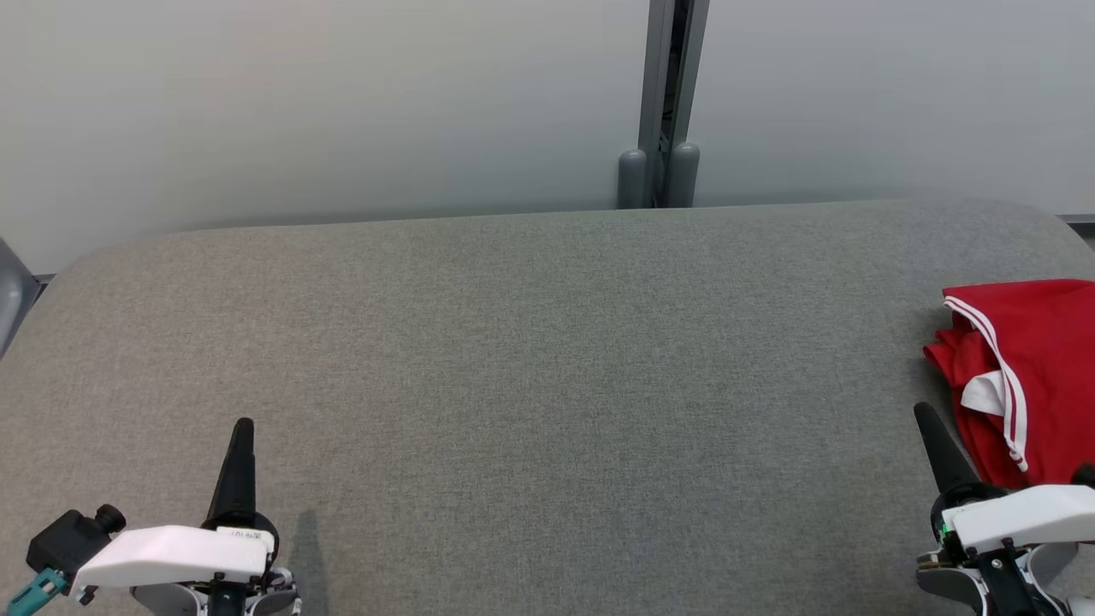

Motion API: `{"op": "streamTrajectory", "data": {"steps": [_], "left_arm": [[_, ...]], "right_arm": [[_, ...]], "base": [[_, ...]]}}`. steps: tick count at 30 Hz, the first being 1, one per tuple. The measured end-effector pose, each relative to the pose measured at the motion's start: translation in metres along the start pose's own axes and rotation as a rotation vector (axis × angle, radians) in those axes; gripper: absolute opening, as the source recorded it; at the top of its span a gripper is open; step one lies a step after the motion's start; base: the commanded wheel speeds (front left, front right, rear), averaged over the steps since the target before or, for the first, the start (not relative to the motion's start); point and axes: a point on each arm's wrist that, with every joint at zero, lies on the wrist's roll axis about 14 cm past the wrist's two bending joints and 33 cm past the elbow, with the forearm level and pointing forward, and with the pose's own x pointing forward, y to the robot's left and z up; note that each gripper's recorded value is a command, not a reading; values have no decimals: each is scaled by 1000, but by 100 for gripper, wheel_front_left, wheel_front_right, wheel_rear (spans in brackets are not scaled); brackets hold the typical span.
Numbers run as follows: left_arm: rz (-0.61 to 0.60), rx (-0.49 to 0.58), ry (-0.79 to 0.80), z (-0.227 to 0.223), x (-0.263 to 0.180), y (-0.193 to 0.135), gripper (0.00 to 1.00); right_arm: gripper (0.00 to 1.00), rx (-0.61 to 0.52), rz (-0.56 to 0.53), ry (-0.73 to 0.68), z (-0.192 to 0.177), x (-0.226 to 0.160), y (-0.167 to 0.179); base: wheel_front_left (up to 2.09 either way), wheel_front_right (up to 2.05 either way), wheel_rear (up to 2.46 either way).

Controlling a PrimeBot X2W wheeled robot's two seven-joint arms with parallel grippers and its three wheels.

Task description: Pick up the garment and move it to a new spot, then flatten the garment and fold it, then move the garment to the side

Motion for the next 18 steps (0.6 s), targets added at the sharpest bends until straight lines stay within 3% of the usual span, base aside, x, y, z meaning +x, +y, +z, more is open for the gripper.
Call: {"op": "streamTrajectory", "data": {"steps": [18], "left_arm": [[-16, -173, -10, 3, 7, -4, 0]], "right_arm": [[0, 169, 8, -10, 4, 8, -1]], "base": [[0, 0, 0]]}}
